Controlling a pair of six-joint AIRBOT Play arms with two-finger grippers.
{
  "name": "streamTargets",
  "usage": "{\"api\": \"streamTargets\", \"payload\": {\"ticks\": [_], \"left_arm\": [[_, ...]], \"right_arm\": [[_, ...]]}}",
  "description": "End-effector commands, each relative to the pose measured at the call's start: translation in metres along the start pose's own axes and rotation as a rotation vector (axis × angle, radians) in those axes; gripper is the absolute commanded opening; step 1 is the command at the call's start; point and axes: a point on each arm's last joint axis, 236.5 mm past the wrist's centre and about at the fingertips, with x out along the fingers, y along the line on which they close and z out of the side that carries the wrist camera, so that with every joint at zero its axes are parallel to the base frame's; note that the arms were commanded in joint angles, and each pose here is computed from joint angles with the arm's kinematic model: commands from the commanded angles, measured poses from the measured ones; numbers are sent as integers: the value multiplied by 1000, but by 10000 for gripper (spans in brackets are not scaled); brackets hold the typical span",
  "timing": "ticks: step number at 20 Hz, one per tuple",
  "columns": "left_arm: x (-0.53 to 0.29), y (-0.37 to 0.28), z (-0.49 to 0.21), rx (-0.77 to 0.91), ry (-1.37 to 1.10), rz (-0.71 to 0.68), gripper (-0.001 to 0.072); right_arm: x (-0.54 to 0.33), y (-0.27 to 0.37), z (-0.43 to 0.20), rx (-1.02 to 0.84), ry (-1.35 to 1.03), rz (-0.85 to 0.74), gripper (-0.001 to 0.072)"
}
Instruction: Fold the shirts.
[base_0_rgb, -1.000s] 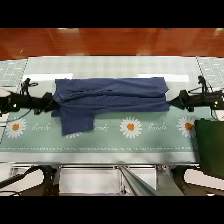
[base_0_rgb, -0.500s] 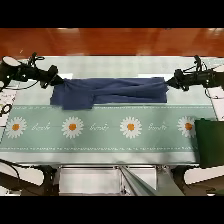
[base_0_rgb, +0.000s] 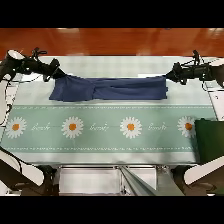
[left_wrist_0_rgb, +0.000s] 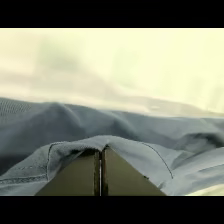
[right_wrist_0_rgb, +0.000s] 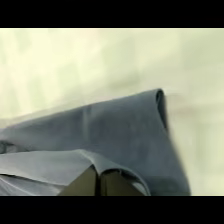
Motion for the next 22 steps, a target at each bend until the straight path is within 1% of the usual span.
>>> {"api": "streamTargets", "payload": {"ticks": [1, 4, 5, 6, 7, 8, 10, 12, 14, 16, 18, 19, 22], "left_arm": [[7, 0, 10, 5, -32, 1, 27], [10, -3, 15, 13, -60, 2, 29], [13, -6, 12, 17, -50, 1, 91], [15, -8, 8, 22, -35, 0, 287], [14, -10, 3, 25, -17, -1, 451], [10, -9, 0, 23, 1, -2, 505], [-13, 4, -6, 13, 46, 27, 505], [-52, 24, -8, 33, 46, 110, 505], [-95, 32, -6, 111, -30, 208, 505], [-133, 23, -6, 191, -195, 254, 505], [-156, 7, -23, 218, -379, 243, 505], [-161, 1, -39, 235, -435, 238, 505], [-152, -8, -95, 288, -474, 214, 505]], "right_arm": [[10, -5, 7, 24, -13, 13, 23], [12, -9, 13, 33, -38, 7, 24], [12, -10, 18, 35, -57, 4, 118], [12, -7, 20, 43, -67, 16, 328], [11, -4, 21, 46, -68, 28, 419], [6, -2, 19, 44, -60, 35, 419], [-21, 0, 19, 37, -37, 53, 419], [-66, -8, 17, 42, -28, 56, 419], [-107, -37, 13, 40, -46, -40, 419], [-128, -66, 9, 95, -127, -120, 420], [-113, -88, -13, 174, -127, -129, 422], [-97, -91, -25, 204, -103, -102, 422], [-52, -82, -46, 234, -23, -14, 423]]}}
